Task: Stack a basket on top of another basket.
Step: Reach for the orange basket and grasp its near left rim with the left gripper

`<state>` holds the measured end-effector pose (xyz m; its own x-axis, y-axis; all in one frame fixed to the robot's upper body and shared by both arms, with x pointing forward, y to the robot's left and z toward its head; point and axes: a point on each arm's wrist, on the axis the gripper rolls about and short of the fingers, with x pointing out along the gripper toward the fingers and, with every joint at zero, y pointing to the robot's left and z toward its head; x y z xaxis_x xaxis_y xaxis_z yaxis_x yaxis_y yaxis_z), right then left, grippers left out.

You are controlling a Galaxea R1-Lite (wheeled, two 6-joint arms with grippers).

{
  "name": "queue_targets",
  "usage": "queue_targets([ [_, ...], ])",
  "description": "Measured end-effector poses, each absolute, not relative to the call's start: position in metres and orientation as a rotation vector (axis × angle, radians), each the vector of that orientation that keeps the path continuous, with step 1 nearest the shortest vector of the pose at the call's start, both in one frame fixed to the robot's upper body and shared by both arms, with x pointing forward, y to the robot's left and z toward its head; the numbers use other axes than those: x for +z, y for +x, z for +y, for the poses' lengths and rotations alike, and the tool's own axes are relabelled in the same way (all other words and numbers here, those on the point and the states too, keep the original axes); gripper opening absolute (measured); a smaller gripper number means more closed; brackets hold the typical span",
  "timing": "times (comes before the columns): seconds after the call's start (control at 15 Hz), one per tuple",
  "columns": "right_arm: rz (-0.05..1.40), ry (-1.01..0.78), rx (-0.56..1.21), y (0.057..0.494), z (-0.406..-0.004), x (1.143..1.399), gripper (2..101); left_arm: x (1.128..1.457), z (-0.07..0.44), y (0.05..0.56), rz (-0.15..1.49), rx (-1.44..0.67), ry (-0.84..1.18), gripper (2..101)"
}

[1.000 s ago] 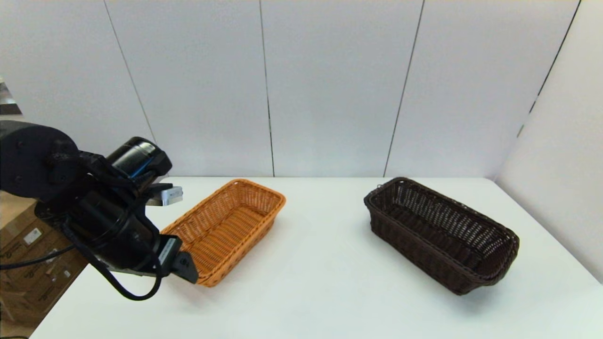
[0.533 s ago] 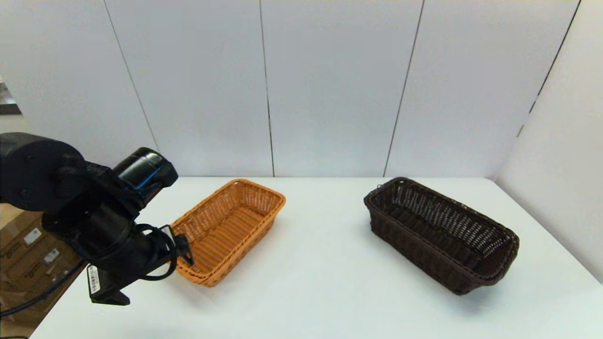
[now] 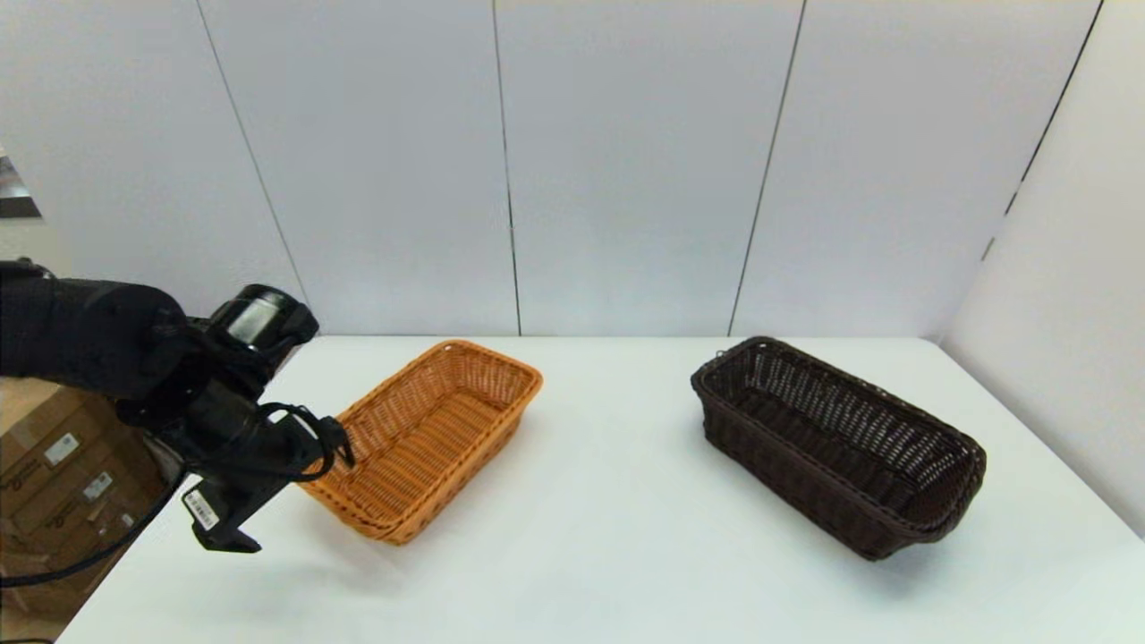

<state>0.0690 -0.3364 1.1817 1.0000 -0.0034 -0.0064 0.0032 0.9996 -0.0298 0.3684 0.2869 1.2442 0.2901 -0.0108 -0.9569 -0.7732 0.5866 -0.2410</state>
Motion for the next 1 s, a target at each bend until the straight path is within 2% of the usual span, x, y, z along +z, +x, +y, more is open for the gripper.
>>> queue_targets([
  [0.47,0.006,-0.03,-0.003,0.069,-0.336,1.182,98.0,1.22,0.289,0.405,1.208,0.638,-0.822,97.8],
  [1.0,0.006,-0.03,-0.003,0.069,-0.336,1.182,98.0,1.174,0.29,0.424,1.281,0.699,-0.798,97.8],
])
